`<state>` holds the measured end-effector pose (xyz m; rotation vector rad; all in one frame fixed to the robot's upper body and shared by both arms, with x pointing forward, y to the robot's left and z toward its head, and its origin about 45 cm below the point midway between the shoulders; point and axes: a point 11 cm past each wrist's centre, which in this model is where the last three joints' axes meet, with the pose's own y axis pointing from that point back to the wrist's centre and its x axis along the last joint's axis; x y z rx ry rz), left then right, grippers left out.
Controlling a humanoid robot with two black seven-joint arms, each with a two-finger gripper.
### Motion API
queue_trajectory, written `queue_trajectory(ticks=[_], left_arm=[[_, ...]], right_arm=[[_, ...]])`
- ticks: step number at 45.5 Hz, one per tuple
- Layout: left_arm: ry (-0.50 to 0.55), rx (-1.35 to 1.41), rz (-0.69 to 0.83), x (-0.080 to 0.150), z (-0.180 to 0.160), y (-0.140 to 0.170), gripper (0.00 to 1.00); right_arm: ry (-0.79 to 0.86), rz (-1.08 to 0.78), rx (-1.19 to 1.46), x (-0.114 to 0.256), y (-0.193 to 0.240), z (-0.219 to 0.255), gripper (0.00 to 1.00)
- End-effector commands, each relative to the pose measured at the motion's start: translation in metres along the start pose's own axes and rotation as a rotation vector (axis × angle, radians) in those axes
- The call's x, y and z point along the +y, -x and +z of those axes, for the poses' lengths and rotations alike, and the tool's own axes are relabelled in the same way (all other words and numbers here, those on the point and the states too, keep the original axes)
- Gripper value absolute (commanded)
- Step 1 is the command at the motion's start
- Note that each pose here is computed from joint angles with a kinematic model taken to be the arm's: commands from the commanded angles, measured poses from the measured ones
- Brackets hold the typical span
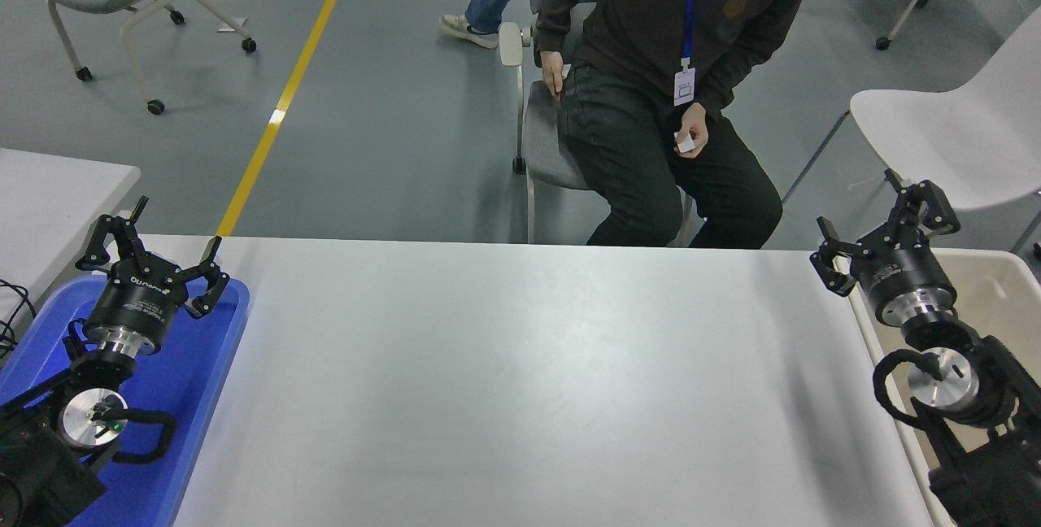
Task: Clean the table surface
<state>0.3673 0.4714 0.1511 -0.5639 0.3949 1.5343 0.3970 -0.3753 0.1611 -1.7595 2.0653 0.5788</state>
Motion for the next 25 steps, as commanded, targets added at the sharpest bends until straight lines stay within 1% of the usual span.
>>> queue_trajectory(ticks=[1, 10, 25], left_arm=[[0.000, 0.000, 0.000, 0.0000, 0.0000, 0.0000, 1.00], [0.000, 0.000, 0.000, 0.0000, 0.0000, 0.0000, 1.00], [0.000, 0.000, 0.000, 0.0000, 0.0000, 0.0000, 1.00]], right_arm=[[-0.025, 0.004, -0.021, 0.0040, 0.0092, 0.0241, 0.99], [-0.050, -0.017, -0.007, 0.0023, 0.0140, 0.0205, 0.99], [-0.044, -0.025, 0.010, 0.0019, 0.0132, 0.0185, 0.99]])
